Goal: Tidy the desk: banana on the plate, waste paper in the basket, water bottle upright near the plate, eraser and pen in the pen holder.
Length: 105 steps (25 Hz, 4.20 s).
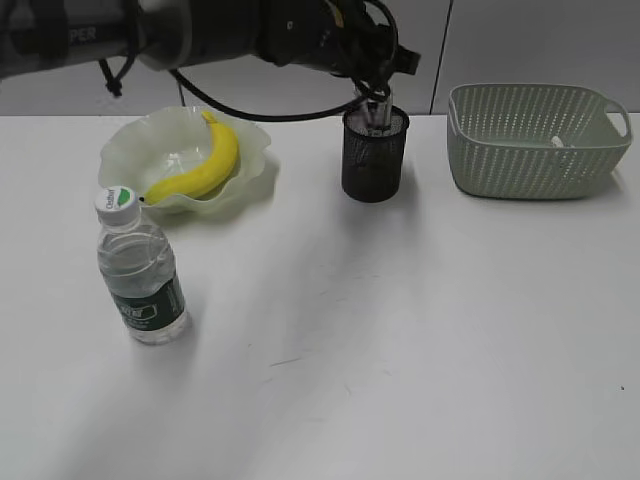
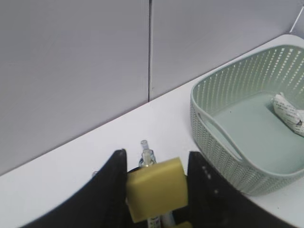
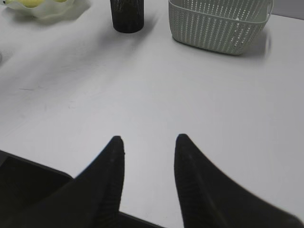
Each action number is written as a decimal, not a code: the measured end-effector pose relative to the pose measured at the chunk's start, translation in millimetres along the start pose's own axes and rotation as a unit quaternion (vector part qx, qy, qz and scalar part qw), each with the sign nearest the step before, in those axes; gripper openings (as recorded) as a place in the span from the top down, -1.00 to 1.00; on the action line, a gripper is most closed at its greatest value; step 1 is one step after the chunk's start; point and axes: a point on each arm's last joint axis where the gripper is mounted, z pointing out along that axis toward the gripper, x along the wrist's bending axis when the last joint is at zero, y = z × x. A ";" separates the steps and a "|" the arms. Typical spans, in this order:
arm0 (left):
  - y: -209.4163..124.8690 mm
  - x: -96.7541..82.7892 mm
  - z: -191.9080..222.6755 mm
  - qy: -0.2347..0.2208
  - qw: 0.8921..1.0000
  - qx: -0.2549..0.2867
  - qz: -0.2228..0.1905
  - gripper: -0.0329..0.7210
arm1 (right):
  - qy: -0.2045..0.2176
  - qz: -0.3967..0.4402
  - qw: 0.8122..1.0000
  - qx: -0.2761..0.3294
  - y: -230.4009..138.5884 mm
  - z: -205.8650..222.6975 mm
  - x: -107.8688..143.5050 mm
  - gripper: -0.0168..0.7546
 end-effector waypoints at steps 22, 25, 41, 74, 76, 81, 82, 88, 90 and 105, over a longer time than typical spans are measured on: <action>33.3 2.4 -55.1 0.013 0.999 0.048 0.003 -0.06 | -0.007 -0.004 1.000 0.000 0.1 0.0 -1.2 0.19; 42.8 1.9 -103.2 0.020 0.998 0.049 0.023 -0.03 | -0.007 -0.004 1.000 0.000 0.1 0.0 -1.3 0.19; -101.5 24.4 -430.8 0.072 0.996 0.051 0.000 0.10 | -0.008 -0.005 1.000 0.000 0.1 0.0 -1.4 0.21; -197.9 36.1 -508.8 0.090 0.994 0.003 -0.065 0.10 | 0.000 0.000 1.000 0.000 0.0 0.0 0.0 0.26; -199.6 36.3 -512.1 0.089 0.994 -0.008 -0.066 0.10 | 0.000 0.000 1.000 0.000 0.0 0.0 0.0 0.26; -203.5 36.8 -518.7 0.086 0.993 -0.030 -0.069 0.10 | 0.001 0.001 1.000 0.001 -0.4 0.1 0.2 0.26; -203.4 36.7 -518.7 0.086 0.993 -0.030 -0.069 0.10 | 0.001 0.001 1.000 0.001 -0.4 0.1 0.2 0.26; -203.4 36.7 -518.7 0.086 0.993 -0.030 -0.069 0.10 | 0.002 0.001 1.000 0.001 -0.4 0.1 0.2 0.26; -203.5 36.5 -519.0 0.094 0.992 -0.031 -0.073 0.10 | -0.003 0.003 1.000 0.001 -0.4 0.0 0.4 0.26; -207.5 28.7 -526.4 0.309 0.934 -0.045 -0.172 0.10 | -0.146 0.069 0.987 -0.002 -0.9 -1.0 2.6 0.26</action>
